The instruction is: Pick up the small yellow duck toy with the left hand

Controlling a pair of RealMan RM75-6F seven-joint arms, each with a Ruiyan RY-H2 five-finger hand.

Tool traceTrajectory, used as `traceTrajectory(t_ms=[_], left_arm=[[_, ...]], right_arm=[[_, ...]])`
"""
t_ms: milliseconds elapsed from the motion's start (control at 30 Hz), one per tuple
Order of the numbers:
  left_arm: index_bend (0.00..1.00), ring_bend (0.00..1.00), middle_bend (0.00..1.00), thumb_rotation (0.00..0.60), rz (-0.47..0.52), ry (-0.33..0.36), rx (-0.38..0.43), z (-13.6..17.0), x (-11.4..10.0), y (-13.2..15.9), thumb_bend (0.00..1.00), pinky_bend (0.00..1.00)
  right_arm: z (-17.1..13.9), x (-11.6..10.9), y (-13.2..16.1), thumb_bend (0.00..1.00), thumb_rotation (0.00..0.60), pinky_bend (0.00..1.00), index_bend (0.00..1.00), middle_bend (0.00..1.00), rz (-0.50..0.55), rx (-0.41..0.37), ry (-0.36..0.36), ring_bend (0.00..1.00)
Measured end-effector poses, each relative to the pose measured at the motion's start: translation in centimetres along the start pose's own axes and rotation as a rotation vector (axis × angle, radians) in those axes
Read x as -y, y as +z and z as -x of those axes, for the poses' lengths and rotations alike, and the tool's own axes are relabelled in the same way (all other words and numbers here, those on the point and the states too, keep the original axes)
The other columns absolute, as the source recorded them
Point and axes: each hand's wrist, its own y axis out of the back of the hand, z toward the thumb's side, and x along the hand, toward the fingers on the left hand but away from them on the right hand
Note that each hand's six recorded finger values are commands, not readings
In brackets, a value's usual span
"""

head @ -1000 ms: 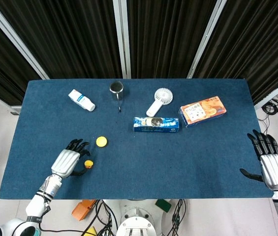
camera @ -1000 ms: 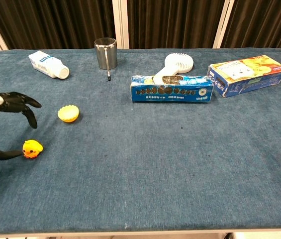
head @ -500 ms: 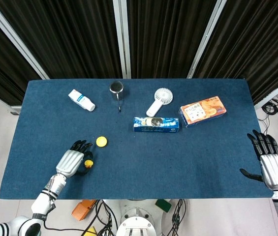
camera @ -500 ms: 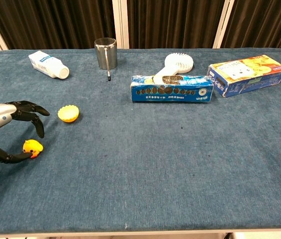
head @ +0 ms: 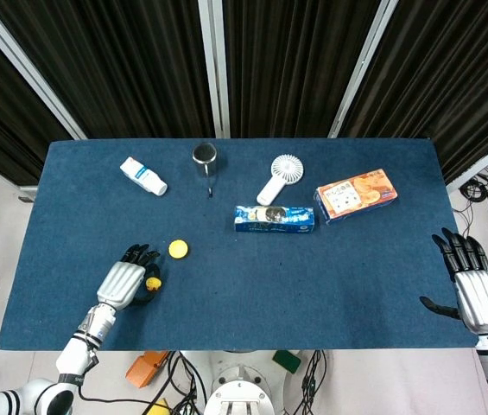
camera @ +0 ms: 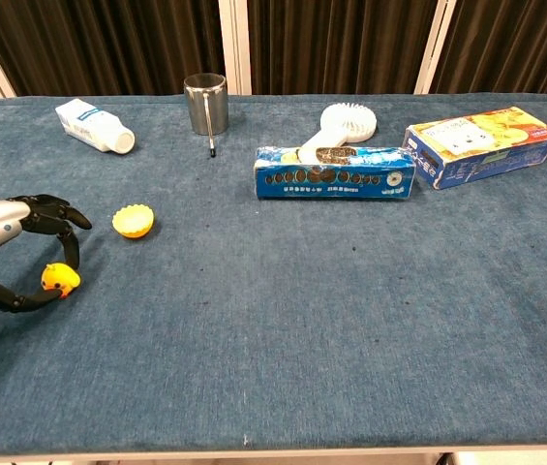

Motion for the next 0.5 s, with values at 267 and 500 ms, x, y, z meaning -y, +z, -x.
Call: traceTrajectory(t_ms=[267, 500], left_arm=[[0.56, 0.05, 0.17, 0.6, 0.021, 0.07, 0.03, -1.1, -2.6, 0.8, 0.42, 0.0], [0.56, 0.03, 0.17, 0.6, 0.024, 0.107, 0.105, -4.8, -4.8, 4.1, 0.42, 0.0]], right_arm=[[-0.1, -0.1, 0.1, 0.15, 0.6, 0.06, 0.0, 0.04, -0.003, -0.003, -0.003, 0.0], [-0.2, -0.1, -0.1, 0.15, 0.6, 0.06, 0.0, 0.04, -0.001, 0.006, -0.001, 0.0]])
